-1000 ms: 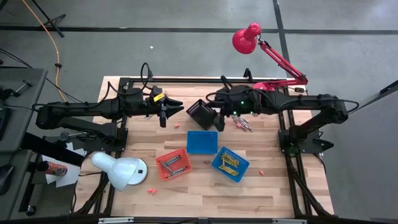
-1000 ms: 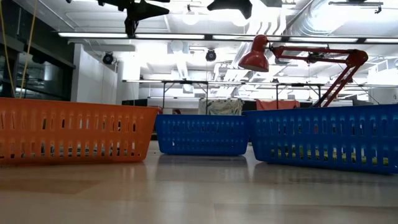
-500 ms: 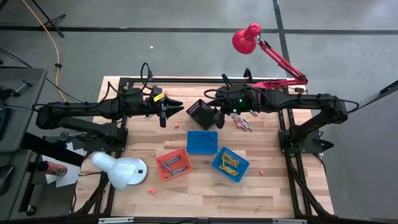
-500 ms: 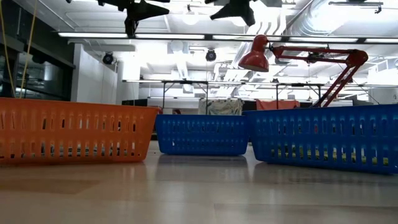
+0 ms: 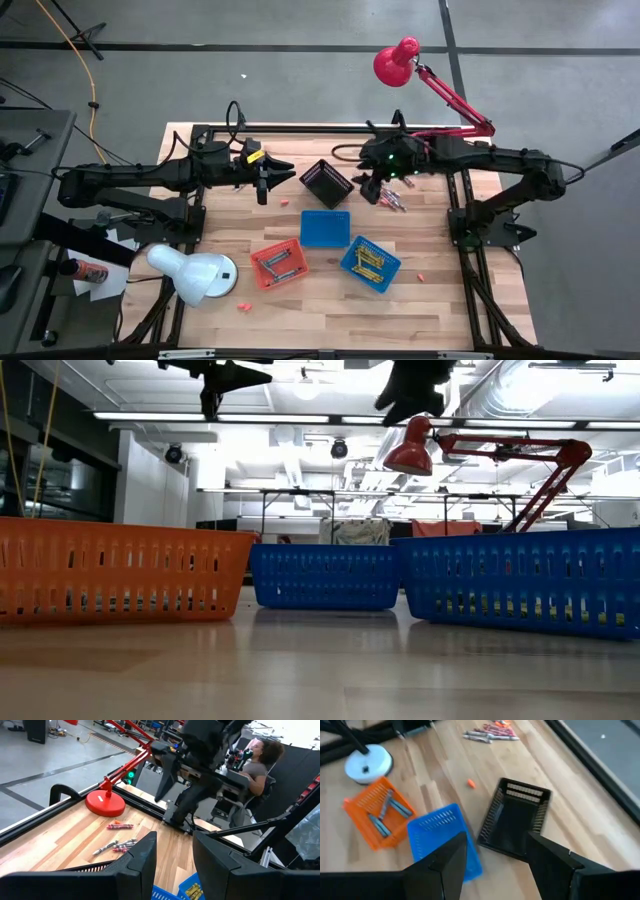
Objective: Sort crayons
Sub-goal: Put the white crayon into the left blue bin
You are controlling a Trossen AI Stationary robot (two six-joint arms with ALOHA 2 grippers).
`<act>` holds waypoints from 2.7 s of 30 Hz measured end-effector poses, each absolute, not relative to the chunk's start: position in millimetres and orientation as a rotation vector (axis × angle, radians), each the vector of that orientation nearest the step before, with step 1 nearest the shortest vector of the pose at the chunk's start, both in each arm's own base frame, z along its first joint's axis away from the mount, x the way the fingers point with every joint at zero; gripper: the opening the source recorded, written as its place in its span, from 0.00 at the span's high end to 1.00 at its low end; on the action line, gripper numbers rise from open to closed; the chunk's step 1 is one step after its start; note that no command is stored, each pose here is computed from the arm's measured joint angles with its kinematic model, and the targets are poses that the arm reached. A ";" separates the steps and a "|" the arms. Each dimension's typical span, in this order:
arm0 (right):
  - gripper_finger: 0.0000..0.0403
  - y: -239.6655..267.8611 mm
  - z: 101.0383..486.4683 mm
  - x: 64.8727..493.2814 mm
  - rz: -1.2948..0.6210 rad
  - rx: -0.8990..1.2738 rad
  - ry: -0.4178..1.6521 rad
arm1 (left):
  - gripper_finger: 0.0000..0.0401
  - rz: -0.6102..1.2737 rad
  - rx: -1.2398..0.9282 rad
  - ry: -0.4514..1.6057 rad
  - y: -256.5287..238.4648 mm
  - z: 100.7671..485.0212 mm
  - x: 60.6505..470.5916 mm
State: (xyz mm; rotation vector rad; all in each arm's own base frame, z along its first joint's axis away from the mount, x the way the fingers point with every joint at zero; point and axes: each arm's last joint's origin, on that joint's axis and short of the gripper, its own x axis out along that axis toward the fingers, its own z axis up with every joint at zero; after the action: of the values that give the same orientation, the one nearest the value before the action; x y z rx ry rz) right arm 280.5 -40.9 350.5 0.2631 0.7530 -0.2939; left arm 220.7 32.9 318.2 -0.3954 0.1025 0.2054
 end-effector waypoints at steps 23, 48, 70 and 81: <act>0.52 -43.8 311.9 165.5 -0.172 0.440 0.340 | 0.72 0.324 -0.429 0.072 36.3 318.3 219.9; 0.52 -65.9 311.5 227.6 -0.306 0.601 -0.067 | 0.72 0.327 -0.387 0.086 36.3 317.6 219.7; 0.52 -60.9 314.0 235.4 -0.241 0.577 -0.111 | 0.72 0.854 -0.680 0.602 67.7 276.2 178.2; 0.52 -60.9 313.4 235.4 -0.242 0.596 -0.108 | 0.72 0.944 -0.706 0.896 87.0 248.6 171.8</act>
State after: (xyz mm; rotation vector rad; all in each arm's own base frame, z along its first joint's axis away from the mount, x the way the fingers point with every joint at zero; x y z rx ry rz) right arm 235.4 -60.9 313.4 0.5959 -0.1078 -0.2422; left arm 171.8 87.0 248.6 -0.7056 0.8957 0.9442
